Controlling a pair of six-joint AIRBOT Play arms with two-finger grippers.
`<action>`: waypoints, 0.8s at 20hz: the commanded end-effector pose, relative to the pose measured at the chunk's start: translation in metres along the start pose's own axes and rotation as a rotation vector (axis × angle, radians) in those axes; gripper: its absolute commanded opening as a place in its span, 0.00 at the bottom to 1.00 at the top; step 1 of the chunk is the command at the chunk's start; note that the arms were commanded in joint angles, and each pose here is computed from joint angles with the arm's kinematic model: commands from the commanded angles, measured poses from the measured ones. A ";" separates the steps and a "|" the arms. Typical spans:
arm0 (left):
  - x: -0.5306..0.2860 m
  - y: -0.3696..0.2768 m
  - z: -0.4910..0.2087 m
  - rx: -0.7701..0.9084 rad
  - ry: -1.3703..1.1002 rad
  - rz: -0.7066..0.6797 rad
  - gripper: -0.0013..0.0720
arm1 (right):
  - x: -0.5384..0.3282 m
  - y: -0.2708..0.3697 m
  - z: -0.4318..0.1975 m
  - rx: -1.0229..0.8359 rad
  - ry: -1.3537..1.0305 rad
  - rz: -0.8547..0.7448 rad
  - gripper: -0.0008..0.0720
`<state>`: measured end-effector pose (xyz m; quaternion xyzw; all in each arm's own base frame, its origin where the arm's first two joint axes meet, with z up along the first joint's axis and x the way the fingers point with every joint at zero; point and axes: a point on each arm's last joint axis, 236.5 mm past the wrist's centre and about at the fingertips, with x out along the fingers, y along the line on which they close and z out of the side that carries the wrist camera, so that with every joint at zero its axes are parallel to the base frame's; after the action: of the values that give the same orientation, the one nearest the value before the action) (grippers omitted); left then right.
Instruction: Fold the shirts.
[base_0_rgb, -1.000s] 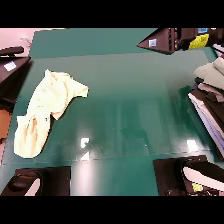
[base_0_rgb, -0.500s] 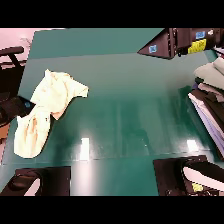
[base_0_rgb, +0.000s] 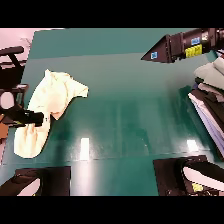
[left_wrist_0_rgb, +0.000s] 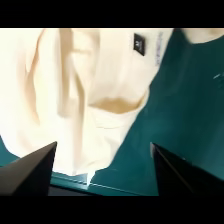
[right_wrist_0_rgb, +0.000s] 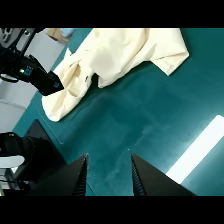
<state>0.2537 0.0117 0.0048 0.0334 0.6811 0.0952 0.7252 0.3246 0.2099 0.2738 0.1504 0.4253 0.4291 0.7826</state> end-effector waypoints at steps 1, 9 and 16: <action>0.033 0.006 -0.015 0.036 0.141 0.048 0.91 | 0.000 -0.007 -0.002 0.000 0.009 -0.027 0.46; 0.085 -0.016 -0.041 -0.143 0.219 -0.225 0.73 | 0.000 -0.007 -0.002 0.000 0.009 -0.027 0.46; 0.067 -0.054 -0.031 -0.102 0.193 -0.406 0.05 | 0.000 -0.008 0.001 -0.001 -0.002 -0.031 0.46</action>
<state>0.2256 -0.0026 -0.0808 -0.1129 0.7409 0.0396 0.6609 0.3266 0.2059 0.2689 0.1426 0.4300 0.4194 0.7867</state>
